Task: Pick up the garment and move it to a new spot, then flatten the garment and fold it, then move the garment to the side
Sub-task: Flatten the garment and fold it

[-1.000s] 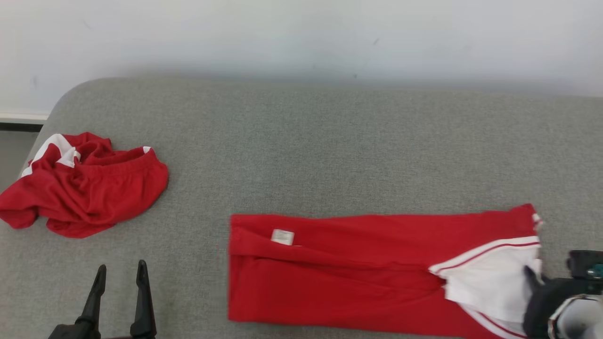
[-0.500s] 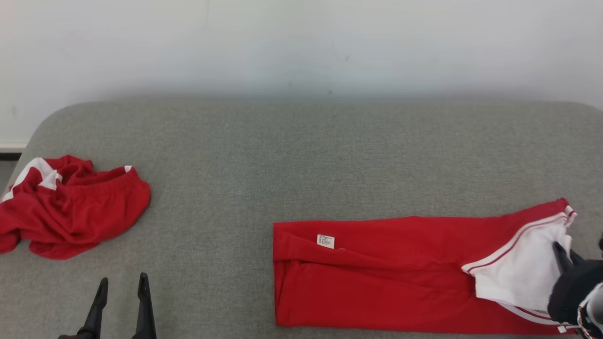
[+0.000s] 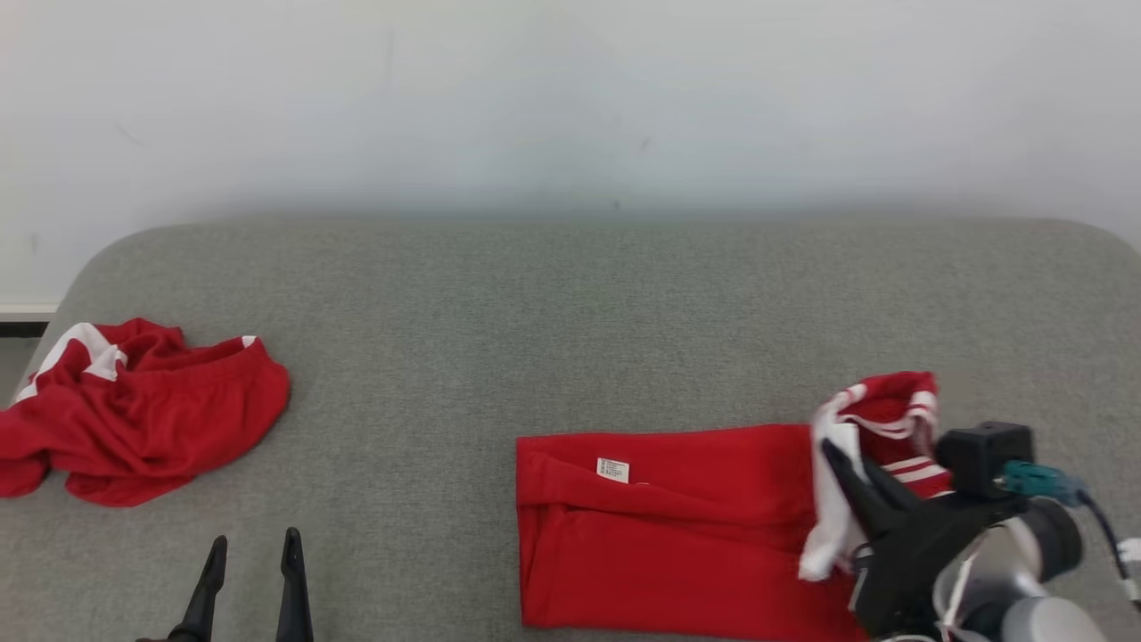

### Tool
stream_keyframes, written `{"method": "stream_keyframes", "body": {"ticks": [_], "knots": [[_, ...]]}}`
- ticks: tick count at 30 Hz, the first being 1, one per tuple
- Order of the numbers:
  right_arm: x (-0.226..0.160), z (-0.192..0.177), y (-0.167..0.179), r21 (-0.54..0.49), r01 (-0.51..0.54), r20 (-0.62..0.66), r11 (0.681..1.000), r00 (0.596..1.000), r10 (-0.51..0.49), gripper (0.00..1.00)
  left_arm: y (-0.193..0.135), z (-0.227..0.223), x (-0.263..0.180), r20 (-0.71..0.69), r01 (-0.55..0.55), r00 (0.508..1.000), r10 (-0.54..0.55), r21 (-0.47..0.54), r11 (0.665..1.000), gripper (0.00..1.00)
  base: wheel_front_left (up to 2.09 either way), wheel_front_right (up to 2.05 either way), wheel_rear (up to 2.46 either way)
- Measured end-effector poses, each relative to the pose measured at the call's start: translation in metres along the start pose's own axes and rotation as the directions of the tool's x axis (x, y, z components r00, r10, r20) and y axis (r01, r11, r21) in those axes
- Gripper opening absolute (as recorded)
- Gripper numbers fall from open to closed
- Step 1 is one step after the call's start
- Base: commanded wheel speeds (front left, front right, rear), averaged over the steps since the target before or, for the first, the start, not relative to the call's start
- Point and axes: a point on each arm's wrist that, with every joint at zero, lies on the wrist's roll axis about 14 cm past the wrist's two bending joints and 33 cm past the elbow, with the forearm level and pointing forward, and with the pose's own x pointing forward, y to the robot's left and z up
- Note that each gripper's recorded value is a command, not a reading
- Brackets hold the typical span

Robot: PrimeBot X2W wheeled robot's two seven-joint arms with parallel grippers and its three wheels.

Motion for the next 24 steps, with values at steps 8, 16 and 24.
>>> {"method": "stream_keyframes", "body": {"ticks": [8, 16, 24], "knots": [[0.019, 0.010, 0.076, 0.006, -0.192, 0.014, 0.981, 0.981, 0.192, 0.00, 0.006, -0.002, -0.009, -0.007, -0.021, 1.000, 0.021, -0.008, 1.000, 1.00, 0.00, 0.00, 0.00], [0.044, 0.001, 0.121, 0.002, -0.293, -0.022, 0.956, 0.956, 0.293, 0.00, 0.009, -0.002, -0.016, -0.007, -0.044, 0.999, 0.044, -0.019, 0.999, 1.00, 0.00, 0.00, 0.00], [0.067, -0.018, 0.145, -0.023, -0.338, -0.063, 0.941, 0.940, 0.336, 1.00, 0.015, -0.007, -0.018, -0.023, -0.068, 0.997, 0.067, -0.026, 0.997, 1.00, 0.00, 0.00, 0.00]]}}
